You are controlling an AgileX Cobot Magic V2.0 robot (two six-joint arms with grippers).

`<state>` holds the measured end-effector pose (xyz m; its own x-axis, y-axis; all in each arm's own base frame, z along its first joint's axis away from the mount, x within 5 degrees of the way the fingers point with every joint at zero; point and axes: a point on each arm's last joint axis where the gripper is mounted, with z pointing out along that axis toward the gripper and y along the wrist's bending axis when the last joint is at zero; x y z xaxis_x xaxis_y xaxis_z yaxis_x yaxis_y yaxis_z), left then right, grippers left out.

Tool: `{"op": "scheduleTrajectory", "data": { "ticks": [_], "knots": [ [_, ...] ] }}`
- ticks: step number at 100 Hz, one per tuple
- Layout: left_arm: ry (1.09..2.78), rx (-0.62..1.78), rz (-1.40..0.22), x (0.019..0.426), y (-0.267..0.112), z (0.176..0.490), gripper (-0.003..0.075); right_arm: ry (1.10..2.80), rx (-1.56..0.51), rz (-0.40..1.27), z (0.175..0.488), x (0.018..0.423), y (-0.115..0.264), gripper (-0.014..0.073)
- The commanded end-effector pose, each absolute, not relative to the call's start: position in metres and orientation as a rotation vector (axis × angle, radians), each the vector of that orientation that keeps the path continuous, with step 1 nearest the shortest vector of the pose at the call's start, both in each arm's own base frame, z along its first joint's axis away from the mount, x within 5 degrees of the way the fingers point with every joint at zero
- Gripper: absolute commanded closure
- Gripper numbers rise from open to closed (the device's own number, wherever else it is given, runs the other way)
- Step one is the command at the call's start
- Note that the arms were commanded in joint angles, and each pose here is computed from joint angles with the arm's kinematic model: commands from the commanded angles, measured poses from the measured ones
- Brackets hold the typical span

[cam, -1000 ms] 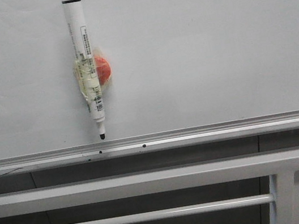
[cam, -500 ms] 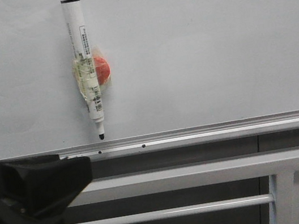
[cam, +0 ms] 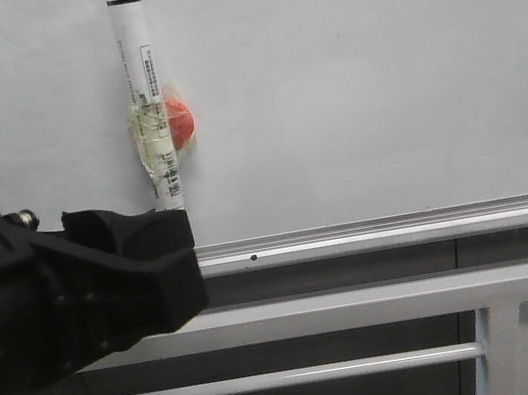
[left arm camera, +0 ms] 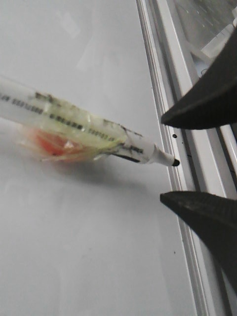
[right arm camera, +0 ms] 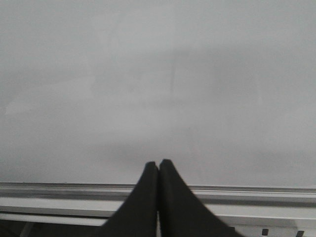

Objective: Write number 1 on whiteboard

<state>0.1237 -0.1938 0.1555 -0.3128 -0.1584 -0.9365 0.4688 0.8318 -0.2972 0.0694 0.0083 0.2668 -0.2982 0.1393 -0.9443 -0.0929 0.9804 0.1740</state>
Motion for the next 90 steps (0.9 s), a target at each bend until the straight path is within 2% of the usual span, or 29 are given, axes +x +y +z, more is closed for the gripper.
{"op": "scheduleTrajectory", "data": {
  "ticks": [1,61,69,80,90],
  "knots": [
    [1.513,0.148,-0.666,0.128,-0.195,0.186,0.0458,1.775,0.001,0.232,0.283,0.072,0.010,0.0659],
    [1.453,0.130,-0.684,0.143,-0.205,0.199,0.0465,1.770,0.000,0.234,0.284,0.072,0.010,0.0659],
    [1.461,0.133,-0.684,0.143,-0.205,0.199,0.0541,1.763,-0.001,0.236,0.284,0.072,0.010,0.0659],
    [1.480,0.162,-0.696,0.142,-0.207,0.197,0.0743,1.759,-0.002,0.238,0.285,0.072,0.010,0.0659],
    [1.510,0.190,-0.703,0.141,-0.209,0.194,0.0741,1.759,-0.004,0.239,0.285,0.072,0.011,0.0659]
  ]
}}
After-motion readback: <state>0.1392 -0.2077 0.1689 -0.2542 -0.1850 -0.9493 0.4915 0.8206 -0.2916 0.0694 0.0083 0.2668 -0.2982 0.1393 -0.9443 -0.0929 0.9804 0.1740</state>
